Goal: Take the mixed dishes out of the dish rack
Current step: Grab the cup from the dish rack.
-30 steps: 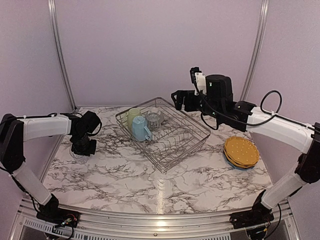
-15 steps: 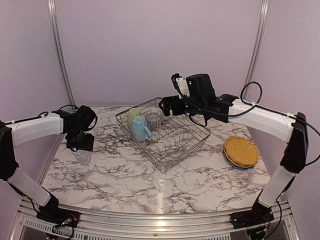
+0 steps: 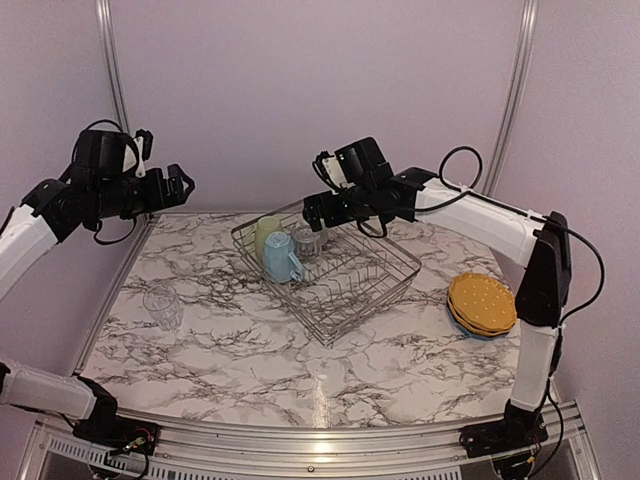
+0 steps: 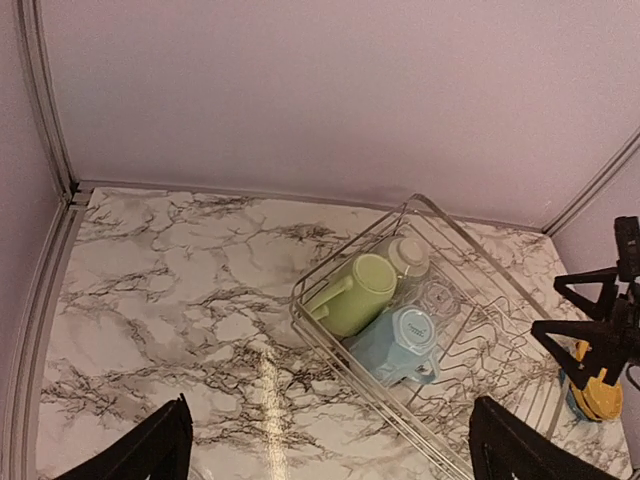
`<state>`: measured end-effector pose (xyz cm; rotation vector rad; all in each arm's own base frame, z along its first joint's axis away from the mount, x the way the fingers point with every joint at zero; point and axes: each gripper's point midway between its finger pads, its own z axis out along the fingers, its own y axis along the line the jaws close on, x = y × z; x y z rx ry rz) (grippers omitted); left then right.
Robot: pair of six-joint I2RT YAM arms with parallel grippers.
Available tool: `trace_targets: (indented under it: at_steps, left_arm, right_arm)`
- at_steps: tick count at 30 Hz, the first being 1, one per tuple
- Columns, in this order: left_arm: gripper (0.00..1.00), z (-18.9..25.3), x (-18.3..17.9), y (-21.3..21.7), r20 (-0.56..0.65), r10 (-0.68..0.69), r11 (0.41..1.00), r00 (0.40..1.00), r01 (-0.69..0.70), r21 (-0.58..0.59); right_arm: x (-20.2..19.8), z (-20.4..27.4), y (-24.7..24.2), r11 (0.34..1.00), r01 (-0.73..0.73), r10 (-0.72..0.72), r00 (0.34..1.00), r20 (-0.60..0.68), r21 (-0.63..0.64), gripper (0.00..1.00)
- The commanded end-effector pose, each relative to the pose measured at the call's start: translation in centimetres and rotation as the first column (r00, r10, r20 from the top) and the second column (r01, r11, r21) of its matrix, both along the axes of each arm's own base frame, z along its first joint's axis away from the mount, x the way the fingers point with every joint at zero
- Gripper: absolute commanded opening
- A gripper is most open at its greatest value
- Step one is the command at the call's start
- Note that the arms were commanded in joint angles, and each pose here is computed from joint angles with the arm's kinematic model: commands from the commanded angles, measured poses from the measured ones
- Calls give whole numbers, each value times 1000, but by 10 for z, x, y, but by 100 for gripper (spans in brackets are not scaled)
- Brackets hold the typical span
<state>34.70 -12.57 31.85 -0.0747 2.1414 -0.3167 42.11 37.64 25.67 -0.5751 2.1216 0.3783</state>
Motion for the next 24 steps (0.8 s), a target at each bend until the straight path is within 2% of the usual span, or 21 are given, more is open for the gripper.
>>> trace_targets:
  at_steps: [1,3,6,14,18,24]
  left_arm:
    - [99,80,-3,-30,274,-119,967,954,173,-185]
    - [99,101,-7,-35,357,-135,952,924,221,-213]
    - [99,110,-11,-39,404,-160,941,901,263,-213]
    - [99,66,-8,-41,370,-183,949,911,262,-177]
    - [99,58,-13,-42,367,-194,943,910,276,-184]
    - [99,52,-14,-38,364,-182,951,913,258,-170]
  right_arm:
    - [23,-11,-11,994,69,-68,998,13,-82,98]
    - [32,-17,-10,997,61,-62,998,-10,-52,98]
    - [42,-26,-1,999,38,-38,999,-16,-26,99]
    - [63,-66,13,998,48,-49,998,-49,-37,96]
    - [67,-78,22,999,42,-42,996,-73,-10,90]
    - [80,-96,21,995,85,-88,994,-67,-45,86]
